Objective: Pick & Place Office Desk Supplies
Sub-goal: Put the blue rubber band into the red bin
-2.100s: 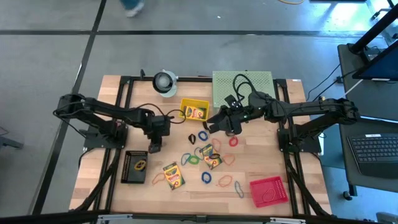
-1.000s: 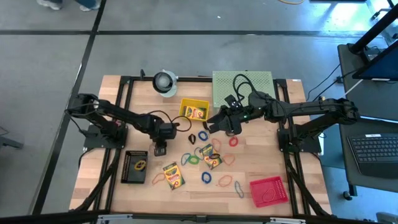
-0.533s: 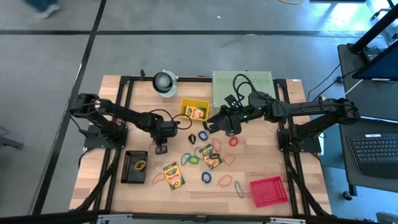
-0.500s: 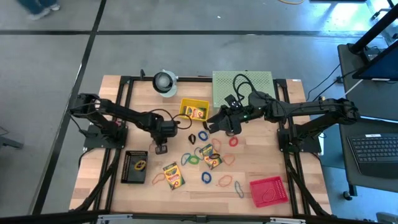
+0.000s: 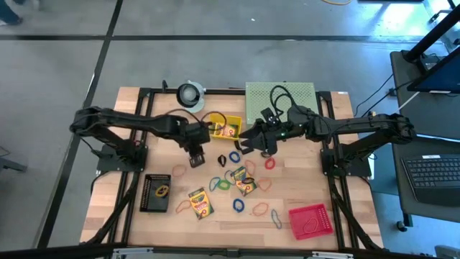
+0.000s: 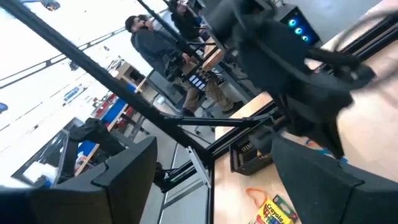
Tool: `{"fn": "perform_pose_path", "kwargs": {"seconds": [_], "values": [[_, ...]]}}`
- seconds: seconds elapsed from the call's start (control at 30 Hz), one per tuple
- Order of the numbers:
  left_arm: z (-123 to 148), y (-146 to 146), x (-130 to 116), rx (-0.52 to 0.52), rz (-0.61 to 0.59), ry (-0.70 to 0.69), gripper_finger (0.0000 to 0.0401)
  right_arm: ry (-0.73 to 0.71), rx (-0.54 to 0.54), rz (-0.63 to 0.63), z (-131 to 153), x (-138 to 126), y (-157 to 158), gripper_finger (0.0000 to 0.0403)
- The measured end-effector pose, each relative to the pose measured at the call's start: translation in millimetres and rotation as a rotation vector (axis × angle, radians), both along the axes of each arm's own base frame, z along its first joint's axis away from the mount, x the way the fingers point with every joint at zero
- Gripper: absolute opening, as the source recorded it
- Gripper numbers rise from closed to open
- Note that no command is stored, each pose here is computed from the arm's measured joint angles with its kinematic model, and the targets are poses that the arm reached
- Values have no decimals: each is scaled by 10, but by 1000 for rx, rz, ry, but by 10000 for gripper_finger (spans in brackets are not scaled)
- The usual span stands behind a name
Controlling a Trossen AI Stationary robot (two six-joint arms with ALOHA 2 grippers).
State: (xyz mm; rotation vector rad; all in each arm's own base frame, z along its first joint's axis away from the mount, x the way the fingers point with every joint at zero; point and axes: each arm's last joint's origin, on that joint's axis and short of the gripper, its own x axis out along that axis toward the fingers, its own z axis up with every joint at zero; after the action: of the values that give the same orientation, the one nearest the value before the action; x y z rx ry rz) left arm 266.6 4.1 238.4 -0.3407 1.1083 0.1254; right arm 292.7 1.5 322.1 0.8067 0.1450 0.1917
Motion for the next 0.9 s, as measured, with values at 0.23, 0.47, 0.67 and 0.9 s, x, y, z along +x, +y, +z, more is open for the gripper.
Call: {"fn": "perform_pose_path", "kwargs": {"seconds": [0.23, 0.47, 0.67, 0.9], "values": [[458, 116, -275, -15, 123, -208, 1, -62, -46, -64, 52, 5, -38, 318], [971, 218, -431, -22, 195, -618, 1, -122, -107, -174, 103, 5, -129, 318], [1165, 269, -474, -34, 211, -790, 1, -196, 14, -375, 189, -9, -235, 318], [1261, 279, -428, -51, 207, -900, 1, -199, 70, -374, 194, -9, -223, 318]]}}
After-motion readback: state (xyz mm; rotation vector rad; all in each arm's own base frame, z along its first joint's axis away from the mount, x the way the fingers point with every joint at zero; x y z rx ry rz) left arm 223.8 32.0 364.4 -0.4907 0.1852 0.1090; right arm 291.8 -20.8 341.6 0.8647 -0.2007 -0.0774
